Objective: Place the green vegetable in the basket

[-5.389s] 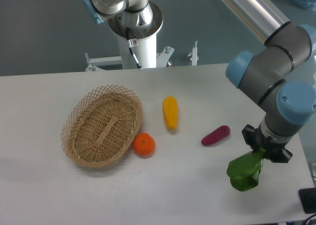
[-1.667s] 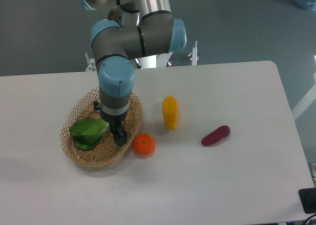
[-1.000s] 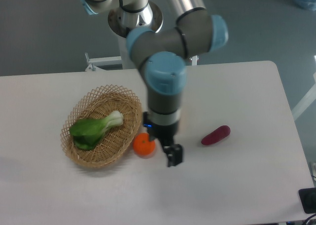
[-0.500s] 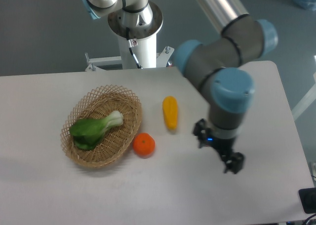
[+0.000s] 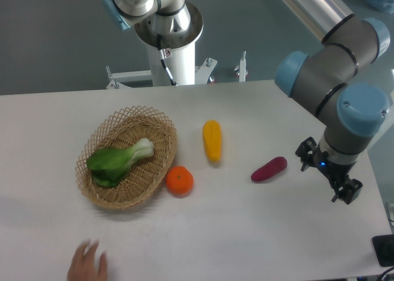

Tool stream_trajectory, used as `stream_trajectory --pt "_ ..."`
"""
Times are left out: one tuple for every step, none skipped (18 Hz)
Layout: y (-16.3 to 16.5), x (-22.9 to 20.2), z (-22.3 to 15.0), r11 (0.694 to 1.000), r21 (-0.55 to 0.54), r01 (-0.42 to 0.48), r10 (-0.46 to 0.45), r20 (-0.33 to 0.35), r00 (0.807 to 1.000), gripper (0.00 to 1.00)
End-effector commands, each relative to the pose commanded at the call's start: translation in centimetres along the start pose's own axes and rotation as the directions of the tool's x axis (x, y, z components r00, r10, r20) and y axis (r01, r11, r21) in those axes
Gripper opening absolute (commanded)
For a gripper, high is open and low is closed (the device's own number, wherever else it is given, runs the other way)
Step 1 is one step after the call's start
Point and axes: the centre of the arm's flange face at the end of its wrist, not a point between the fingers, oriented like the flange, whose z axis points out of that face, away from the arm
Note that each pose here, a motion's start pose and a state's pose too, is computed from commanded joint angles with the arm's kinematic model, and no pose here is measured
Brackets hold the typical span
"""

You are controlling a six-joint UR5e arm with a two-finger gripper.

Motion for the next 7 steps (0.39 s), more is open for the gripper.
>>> stream_trajectory --pt "0.00 0.02 0.06 1.000 0.000 0.000 0.000 0.000 1.000 1.00" --pt "-0.01 0.05 0.13 1.000 0.000 0.000 0.000 -0.002 1.000 1.00" --pt "-0.01 0.07 0.02 1.000 0.000 0.000 0.000 0.000 1.000 1.00" --pt "-0.01 0.13 0.16 1.000 0.000 0.000 0.000 -0.003 1.000 1.00" --pt "-0.02 0.20 0.18 1.000 0.000 0.000 0.000 -0.003 1.000 1.00" --pt "-0.02 0.23 0.25 1.000 0.000 0.000 0.000 -0.005 1.000 1.00" --pt "-0.02 0.23 0.25 1.000 0.000 0.000 0.000 -0.005 1.000 1.00"
